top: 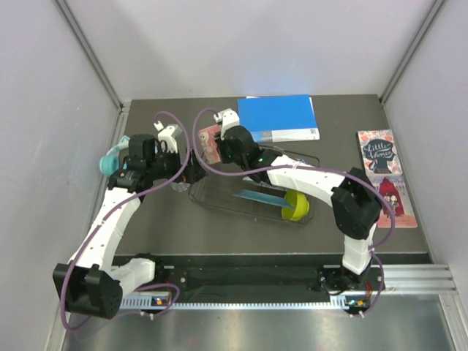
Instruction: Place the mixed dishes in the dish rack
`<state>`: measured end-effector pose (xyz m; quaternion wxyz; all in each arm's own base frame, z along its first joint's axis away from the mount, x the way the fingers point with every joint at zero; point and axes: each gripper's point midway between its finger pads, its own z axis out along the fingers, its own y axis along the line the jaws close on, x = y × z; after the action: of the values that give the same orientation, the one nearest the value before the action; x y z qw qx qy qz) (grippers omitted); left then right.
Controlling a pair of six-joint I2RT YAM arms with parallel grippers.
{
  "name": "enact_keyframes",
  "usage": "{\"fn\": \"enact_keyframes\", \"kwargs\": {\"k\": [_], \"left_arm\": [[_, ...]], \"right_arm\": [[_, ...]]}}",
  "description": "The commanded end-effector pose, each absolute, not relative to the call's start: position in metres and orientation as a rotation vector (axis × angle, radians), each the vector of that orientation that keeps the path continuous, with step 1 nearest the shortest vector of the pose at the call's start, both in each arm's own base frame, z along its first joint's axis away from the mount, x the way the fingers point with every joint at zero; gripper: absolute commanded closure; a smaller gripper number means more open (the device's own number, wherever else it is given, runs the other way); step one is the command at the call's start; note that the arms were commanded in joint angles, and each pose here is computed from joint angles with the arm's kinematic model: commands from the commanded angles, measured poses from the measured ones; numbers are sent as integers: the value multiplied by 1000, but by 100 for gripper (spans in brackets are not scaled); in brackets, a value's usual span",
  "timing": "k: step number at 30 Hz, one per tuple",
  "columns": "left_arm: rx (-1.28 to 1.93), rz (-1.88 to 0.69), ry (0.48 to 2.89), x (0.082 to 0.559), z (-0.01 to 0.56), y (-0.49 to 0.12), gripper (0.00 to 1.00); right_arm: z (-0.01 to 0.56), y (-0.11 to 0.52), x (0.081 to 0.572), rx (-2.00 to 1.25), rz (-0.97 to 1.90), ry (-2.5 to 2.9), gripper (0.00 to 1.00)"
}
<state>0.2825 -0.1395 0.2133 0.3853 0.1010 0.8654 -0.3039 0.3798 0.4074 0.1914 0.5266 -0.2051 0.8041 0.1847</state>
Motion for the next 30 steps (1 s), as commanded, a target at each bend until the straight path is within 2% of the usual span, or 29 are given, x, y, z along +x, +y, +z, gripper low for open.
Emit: {"fn": "enact_keyframes", "kwargs": {"k": [1, 13, 14, 15, 17, 19, 20, 25, 27, 30], "left_arm": [[276, -747, 2122, 293, 237, -137, 1], [270, -739, 2116, 293, 237, -134, 1], [271, -737, 2117, 293, 236, -134, 1], [271, -735, 2118, 293, 235, -134, 1], [271, -735, 2119, 292, 235, -133, 1], [268, -736, 2120, 292, 235, -133, 1], [267, -739, 2123, 292, 234, -134, 1], [266, -747, 2116, 293, 233, -134, 1], [264, -748, 2116, 293, 233, -135, 1], [261, -750, 2115, 294, 234, -134, 1]], "right_arm": [[68, 388, 326, -784, 325, 2285, 100], [59, 389, 321, -836, 324, 2330, 100], [55, 388, 318, -849, 316, 2348, 93], [53, 388, 318, -860, 316, 2357, 76], [53, 388, 315, -887, 311, 2376, 49], [55, 386, 314, -894, 301, 2377, 45], [58, 385, 316, -886, 296, 2371, 39], [74, 383, 322, -869, 279, 2347, 34], [78, 383, 324, -866, 276, 2343, 29], [91, 386, 328, -866, 279, 2327, 29]]}}
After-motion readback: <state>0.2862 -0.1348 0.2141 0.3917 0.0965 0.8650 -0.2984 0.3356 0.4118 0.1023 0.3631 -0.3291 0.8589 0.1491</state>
